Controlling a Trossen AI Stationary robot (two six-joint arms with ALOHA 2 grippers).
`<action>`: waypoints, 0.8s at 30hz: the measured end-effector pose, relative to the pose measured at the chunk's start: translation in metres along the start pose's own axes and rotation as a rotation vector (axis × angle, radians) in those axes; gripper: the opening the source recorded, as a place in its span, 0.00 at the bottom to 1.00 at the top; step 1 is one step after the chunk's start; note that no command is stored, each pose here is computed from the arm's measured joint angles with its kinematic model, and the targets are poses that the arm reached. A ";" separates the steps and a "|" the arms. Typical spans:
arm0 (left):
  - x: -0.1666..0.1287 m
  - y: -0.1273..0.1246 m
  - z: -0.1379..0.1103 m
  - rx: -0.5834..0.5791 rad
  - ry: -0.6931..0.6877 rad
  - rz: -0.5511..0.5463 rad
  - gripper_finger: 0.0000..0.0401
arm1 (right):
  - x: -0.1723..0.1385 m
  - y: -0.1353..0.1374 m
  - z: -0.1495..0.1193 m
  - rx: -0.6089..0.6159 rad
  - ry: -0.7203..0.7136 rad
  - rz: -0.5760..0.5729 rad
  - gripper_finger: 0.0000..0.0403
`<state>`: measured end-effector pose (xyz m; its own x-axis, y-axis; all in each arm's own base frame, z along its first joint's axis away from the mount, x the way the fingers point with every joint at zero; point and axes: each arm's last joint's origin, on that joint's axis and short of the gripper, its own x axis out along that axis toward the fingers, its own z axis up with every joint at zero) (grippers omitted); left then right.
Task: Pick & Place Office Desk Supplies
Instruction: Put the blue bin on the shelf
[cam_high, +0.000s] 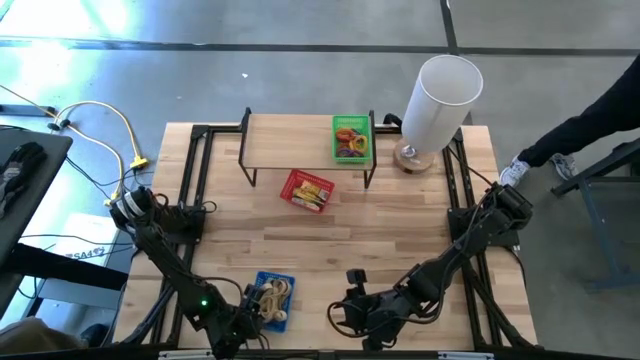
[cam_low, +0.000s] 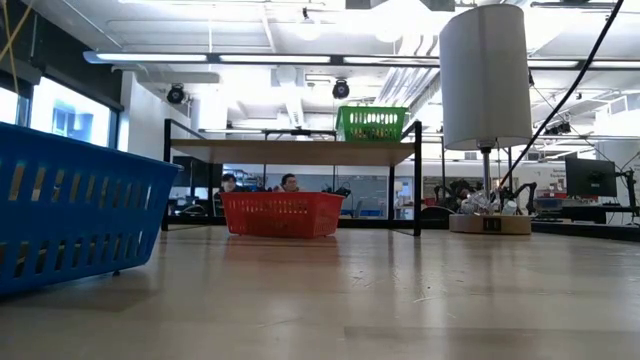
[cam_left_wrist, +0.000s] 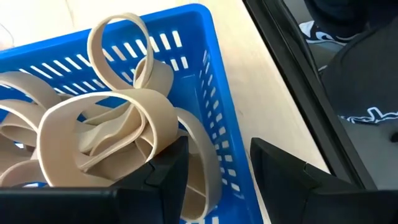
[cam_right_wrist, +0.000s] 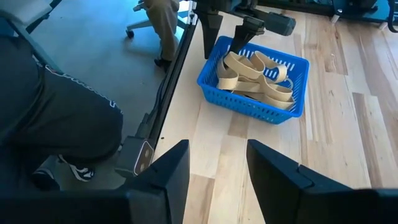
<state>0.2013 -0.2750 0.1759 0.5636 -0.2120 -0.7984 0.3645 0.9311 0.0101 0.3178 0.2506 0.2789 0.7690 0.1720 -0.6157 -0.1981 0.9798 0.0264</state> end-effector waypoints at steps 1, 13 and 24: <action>0.000 0.000 0.000 0.000 -0.001 0.000 0.41 | 0.000 0.000 0.000 0.000 0.000 0.000 0.37; 0.004 0.002 -0.001 0.017 0.011 0.003 0.20 | 0.000 0.000 0.000 -0.004 0.000 0.000 0.37; 0.005 0.003 0.000 0.025 0.019 -0.006 0.01 | 0.000 0.000 0.001 -0.002 -0.006 0.002 0.37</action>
<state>0.2048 -0.2730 0.1719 0.5469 -0.2120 -0.8099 0.3869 0.9219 0.0199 0.3181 0.2510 0.2794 0.7722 0.1750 -0.6108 -0.2009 0.9793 0.0266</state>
